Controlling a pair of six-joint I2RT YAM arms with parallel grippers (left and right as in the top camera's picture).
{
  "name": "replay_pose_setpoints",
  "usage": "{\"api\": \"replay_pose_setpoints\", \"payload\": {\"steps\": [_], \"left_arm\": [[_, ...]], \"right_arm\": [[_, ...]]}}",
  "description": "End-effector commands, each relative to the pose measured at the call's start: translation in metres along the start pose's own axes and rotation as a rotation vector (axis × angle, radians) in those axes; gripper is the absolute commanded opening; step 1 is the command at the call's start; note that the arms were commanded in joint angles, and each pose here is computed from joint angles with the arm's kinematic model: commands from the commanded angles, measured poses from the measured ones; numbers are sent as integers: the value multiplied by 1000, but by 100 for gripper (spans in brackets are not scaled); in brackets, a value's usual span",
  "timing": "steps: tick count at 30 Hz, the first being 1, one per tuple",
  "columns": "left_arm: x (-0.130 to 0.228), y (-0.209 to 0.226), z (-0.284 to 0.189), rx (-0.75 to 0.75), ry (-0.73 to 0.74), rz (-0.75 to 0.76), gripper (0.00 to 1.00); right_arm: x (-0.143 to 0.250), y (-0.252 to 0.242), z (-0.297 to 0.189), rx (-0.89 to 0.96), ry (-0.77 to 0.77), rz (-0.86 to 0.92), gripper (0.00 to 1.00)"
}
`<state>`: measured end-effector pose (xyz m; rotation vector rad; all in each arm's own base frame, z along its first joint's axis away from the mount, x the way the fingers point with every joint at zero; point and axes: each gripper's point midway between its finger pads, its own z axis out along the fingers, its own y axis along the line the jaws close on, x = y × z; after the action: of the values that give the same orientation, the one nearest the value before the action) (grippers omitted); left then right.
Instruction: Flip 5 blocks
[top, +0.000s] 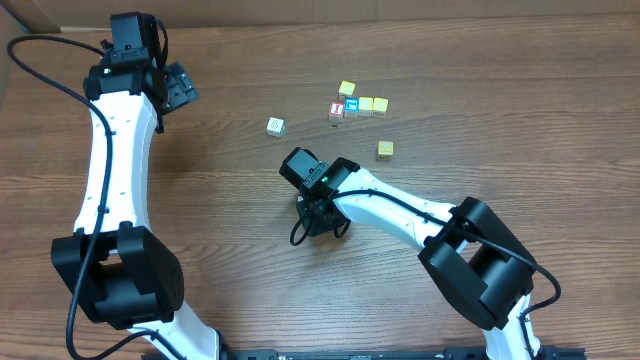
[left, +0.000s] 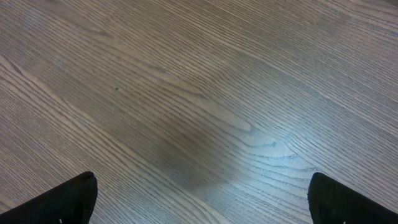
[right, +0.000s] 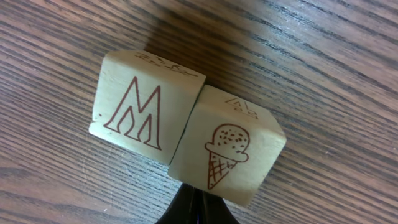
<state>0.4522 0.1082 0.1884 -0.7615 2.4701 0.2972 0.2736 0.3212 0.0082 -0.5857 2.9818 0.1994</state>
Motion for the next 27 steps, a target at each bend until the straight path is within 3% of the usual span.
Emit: {"api": "replay_pose_setpoints", "payload": {"steps": [1, 16, 24, 26, 27], "left_arm": [[-10, 3, -10, -2, -35, -35, 100], [-10, 3, -10, -2, -35, -35, 100], [-10, 3, -10, -2, -34, -35, 100], [-10, 3, -10, -2, -34, -35, 100], [-10, 3, -10, -2, -34, -35, 100]], "right_arm": [[-1, 0, -2, 3, -14, 2, 4], [0, 13, -9, -68, 7, -4, 4], [-46, 17, -108, -230, -140, 51, 5], [-61, -3, -136, -235, -191, 98, 28], [-66, -15, -145, -231, -210, 125, 33]]}}
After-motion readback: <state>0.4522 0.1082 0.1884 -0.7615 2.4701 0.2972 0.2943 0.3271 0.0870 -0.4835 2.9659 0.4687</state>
